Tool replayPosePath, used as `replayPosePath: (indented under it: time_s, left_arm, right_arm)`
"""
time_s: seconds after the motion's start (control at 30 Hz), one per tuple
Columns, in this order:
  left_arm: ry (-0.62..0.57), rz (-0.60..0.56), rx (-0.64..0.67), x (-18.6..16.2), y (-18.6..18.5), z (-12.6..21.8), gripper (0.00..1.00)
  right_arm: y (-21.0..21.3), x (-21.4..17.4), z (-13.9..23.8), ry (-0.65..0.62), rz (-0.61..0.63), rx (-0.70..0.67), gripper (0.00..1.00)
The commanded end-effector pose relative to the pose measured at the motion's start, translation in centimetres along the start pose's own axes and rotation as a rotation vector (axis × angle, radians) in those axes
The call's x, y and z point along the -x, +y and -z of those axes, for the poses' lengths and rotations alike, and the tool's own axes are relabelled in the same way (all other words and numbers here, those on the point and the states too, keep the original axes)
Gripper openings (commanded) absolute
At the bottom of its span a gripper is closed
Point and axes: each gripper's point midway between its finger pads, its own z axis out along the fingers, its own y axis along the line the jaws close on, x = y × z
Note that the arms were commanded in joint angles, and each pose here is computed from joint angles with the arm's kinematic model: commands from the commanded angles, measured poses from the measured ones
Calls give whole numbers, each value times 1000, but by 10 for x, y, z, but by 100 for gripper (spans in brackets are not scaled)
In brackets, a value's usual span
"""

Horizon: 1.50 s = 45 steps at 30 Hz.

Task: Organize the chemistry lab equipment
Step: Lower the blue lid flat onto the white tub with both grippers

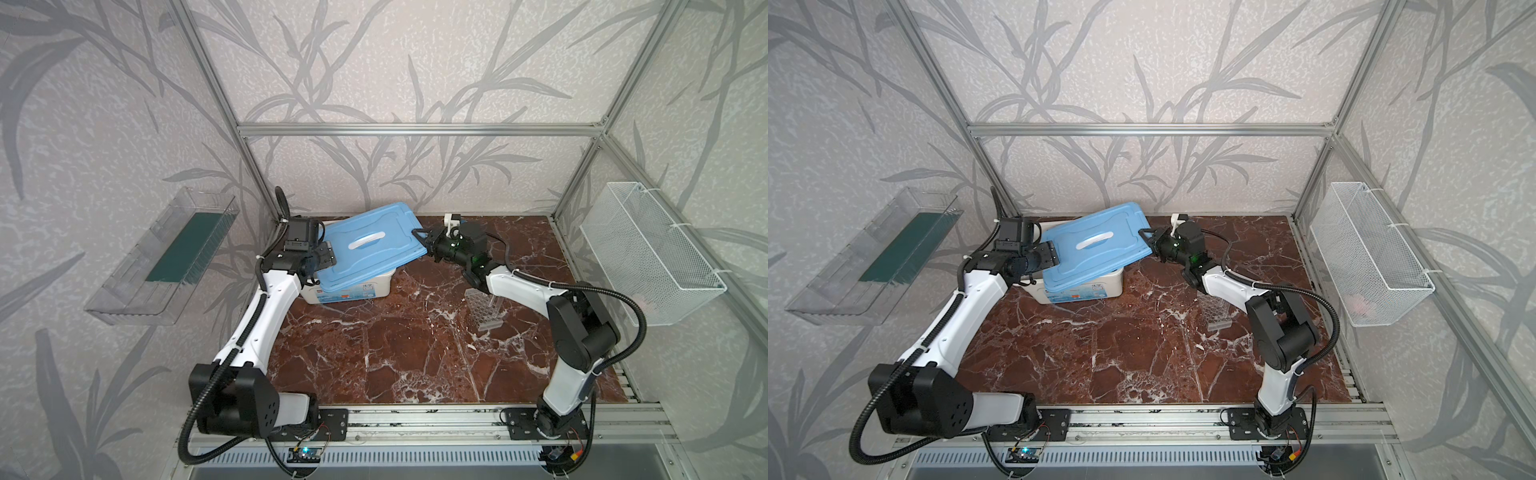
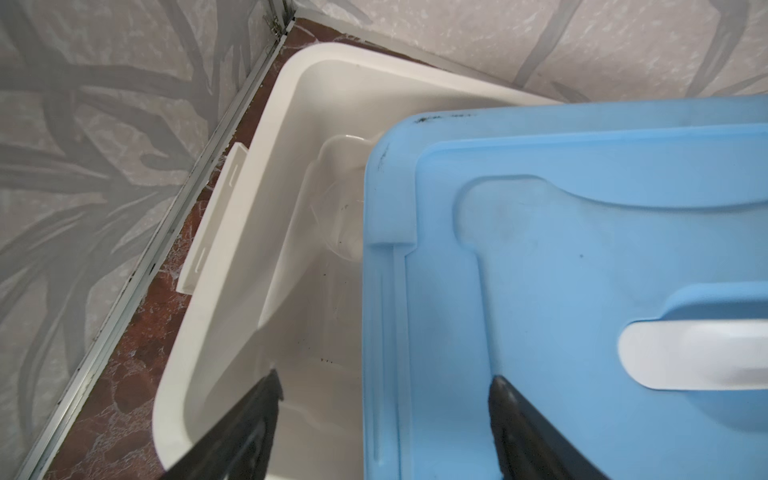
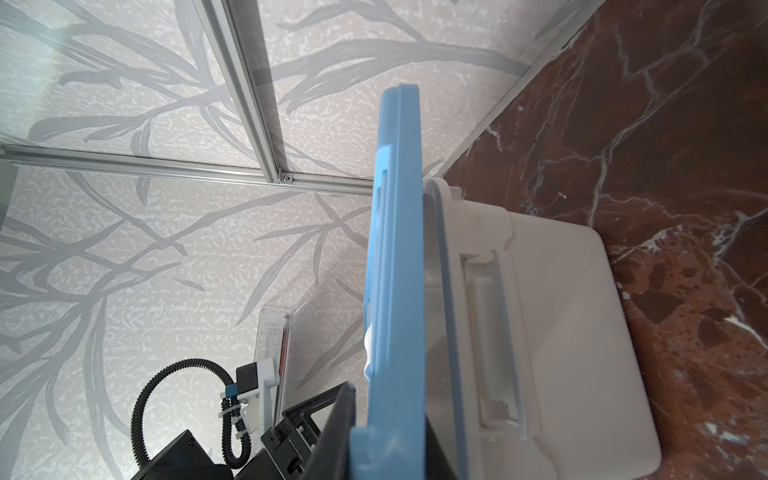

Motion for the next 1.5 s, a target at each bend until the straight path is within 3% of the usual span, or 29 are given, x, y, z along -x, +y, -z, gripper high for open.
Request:
replayPosePath:
  time_s: [0.0,0.33,0.43,0.6,0.83,1.0,1.17,1.47]
  left_arm:
    - [-5,-24,65,3,11,1,78]
    - [27,-24,78,2,11,-20,76]
    - [27,-41,110,3,16,-22,80]
    - [34,-34,127,9,23,-23,84]
    - [61,-27,153,17,36,-27,86]
    - [83,-35,188,19,44,-35,92]
    - [83,-20,184,24,49,-40,93]
    - [148,-10,146,14,49,-63,92]
  right_arm:
    - [-23,-1,-7,-19,50,-57,21]
    - [-23,-28,-25,51,92,-98,23]
    - [-23,-37,-26,79,106,-107,25]
    - [-18,-55,-25,146,192,-165,33]
    - [-27,-73,-34,250,195,-181,37]
    - [-24,-87,-37,309,241,-204,46]
    - [-30,-92,-39,347,255,-237,56]
    - [-33,-88,-42,355,302,-284,57]
